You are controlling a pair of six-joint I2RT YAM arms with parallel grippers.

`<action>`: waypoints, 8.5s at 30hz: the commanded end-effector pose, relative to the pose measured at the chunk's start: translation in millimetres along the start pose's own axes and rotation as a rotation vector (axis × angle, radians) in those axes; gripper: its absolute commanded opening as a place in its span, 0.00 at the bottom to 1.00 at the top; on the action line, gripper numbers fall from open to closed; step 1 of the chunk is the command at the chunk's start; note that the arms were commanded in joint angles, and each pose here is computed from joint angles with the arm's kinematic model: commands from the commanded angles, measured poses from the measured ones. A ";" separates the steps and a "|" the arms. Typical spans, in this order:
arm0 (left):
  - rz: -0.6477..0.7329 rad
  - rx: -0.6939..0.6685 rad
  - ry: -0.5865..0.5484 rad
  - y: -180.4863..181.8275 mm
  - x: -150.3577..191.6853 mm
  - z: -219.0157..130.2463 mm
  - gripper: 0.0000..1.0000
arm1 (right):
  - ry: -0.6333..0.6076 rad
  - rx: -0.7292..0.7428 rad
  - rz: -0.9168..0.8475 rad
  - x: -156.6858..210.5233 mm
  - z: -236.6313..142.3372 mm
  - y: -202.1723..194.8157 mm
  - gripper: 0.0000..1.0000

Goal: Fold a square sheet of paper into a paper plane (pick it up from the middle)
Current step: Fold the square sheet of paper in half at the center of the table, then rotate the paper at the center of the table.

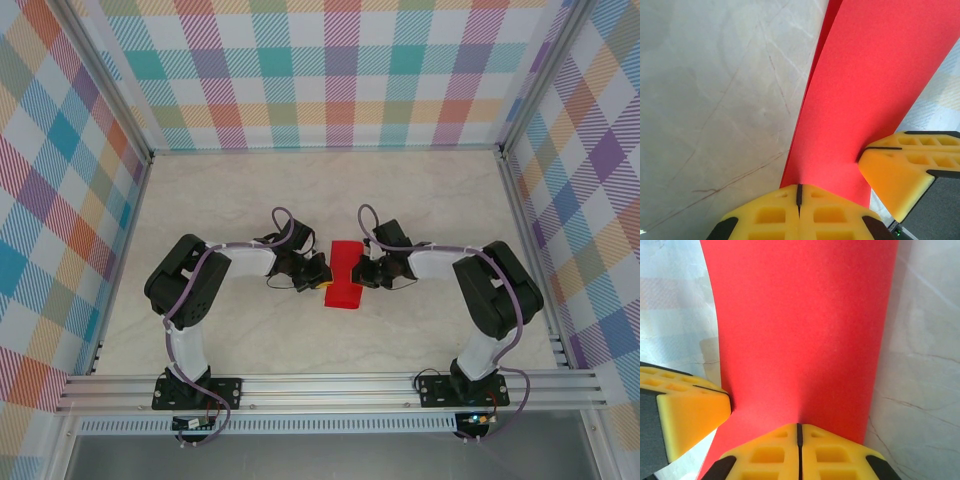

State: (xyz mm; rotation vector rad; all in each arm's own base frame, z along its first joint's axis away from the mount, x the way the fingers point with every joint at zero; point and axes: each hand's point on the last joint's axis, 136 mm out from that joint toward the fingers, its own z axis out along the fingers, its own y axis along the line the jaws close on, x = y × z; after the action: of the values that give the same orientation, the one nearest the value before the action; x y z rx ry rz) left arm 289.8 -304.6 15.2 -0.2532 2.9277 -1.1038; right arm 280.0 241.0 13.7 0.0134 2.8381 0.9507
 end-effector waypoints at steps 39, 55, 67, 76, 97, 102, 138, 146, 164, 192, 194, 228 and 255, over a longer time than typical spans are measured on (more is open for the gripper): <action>-0.052 -0.396 0.069 122.7 34.6 21.1 0.00 | -0.105 -0.128 -0.075 -33.5 1.2 30.2 0.03; -0.080 -0.455 0.084 139.5 45.3 15.3 0.00 | -0.153 -0.029 0.029 -46.4 1.3 -30.0 0.03; -0.084 -0.450 0.075 136.3 43.7 14.5 0.00 | -0.254 0.011 -0.092 -65.8 -25.5 -1.7 0.03; -0.082 -0.485 0.069 130.5 45.0 6.2 0.00 | -0.179 -0.153 -0.118 -59.7 -13.0 45.6 0.03; -0.099 -0.494 0.072 138.5 51.6 5.9 0.00 | -0.211 -0.033 0.092 -102.1 8.5 -33.2 0.03; -0.095 -0.490 0.058 139.7 50.0 7.0 0.00 | -0.261 0.006 0.163 -119.7 -2.0 -53.1 0.03; -0.096 -0.472 0.022 143.4 46.2 12.4 0.00 | 0.084 -0.137 0.261 44.3 -0.3 -4.0 0.04; -0.099 -0.471 0.019 144.0 45.4 13.7 0.00 | 0.111 -0.084 0.222 67.0 -14.7 -14.2 0.04; -0.098 -0.472 0.021 143.8 45.7 15.3 0.00 | 0.140 -0.055 0.134 73.2 -2.7 -9.2 0.04; 0.086 -0.214 -0.124 15.6 2.4 -40.1 0.20 | 0.002 0.045 0.050 54.2 -37.4 -2.4 0.06; 0.102 -0.192 -0.156 3.7 -2.1 -49.8 0.25 | 0.017 0.042 0.050 56.3 -32.9 0.2 0.06; -0.008 -0.302 -0.368 59.4 3.7 -100.2 0.46 | 0.056 0.292 0.021 67.4 -5.2 12.3 0.08; 0.122 0.066 -0.170 -32.1 35.4 -42.9 0.12 | -0.065 -0.111 -0.055 13.7 -17.6 55.0 0.05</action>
State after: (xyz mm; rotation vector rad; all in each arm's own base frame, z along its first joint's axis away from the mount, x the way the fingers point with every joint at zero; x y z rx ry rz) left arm 253.8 -285.0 59.8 -0.1927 2.7400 -1.0258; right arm 251.9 259.2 54.9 0.0120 2.7523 0.9568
